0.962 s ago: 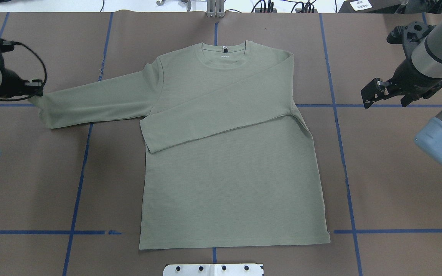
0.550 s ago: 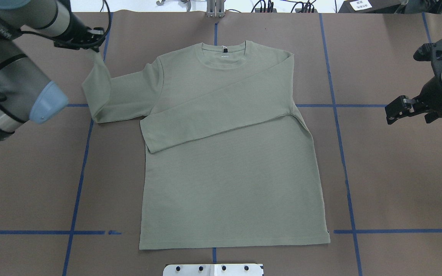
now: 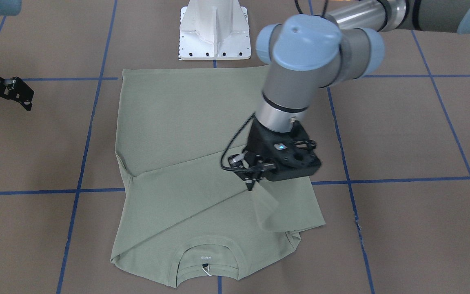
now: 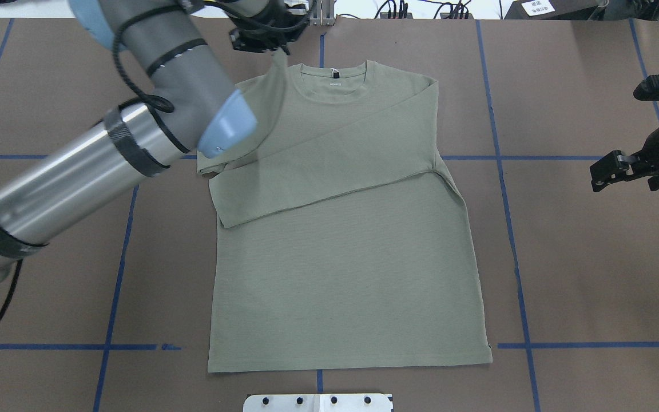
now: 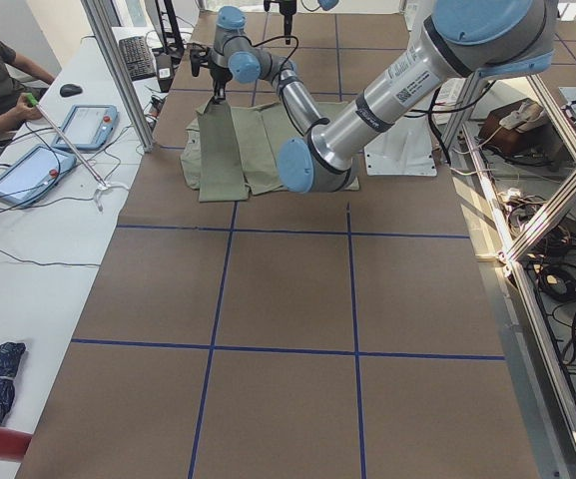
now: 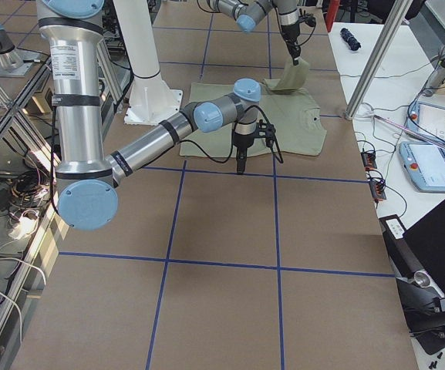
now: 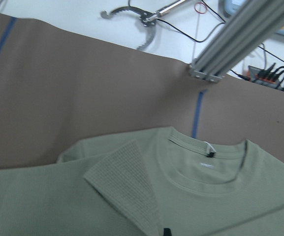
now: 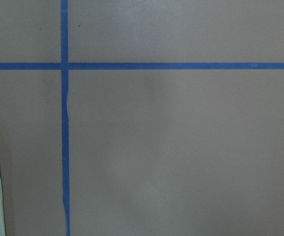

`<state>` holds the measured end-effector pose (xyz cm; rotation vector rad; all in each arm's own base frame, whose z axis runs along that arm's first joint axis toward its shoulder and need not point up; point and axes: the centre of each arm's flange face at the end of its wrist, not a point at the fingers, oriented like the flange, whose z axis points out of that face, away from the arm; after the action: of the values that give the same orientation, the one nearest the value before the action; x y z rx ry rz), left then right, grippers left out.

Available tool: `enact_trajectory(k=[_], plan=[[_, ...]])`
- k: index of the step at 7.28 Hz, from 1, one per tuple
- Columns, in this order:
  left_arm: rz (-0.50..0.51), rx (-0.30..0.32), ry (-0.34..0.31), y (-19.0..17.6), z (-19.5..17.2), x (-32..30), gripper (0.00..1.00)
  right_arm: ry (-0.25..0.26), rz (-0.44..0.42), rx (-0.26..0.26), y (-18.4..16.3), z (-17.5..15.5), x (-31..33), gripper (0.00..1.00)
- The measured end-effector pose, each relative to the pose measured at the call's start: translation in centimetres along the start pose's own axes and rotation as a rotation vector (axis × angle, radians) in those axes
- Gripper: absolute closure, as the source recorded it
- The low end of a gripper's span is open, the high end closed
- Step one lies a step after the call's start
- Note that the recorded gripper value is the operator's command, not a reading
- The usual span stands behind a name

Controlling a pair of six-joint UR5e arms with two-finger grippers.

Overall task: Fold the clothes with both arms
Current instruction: 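Carry the sleeve with the left gripper across the shirt toward the opposite side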

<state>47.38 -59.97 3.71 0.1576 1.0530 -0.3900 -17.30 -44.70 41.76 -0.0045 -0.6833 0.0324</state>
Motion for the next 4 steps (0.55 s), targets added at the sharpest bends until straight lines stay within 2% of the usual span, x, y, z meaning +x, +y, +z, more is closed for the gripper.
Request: enact_trajectory(k=[2,4], plan=[[-0.05,-0.04,0.029,9.1,1.8,5.0,1.0,0.003,0.011,0.001,-0.2,0.0,0.5,0.0],[-0.079,-0.064,0.033,15.4,3.3,6.8,1.0,0.004,0.016,0.003,-0.3,0.0,0.7,0.0]])
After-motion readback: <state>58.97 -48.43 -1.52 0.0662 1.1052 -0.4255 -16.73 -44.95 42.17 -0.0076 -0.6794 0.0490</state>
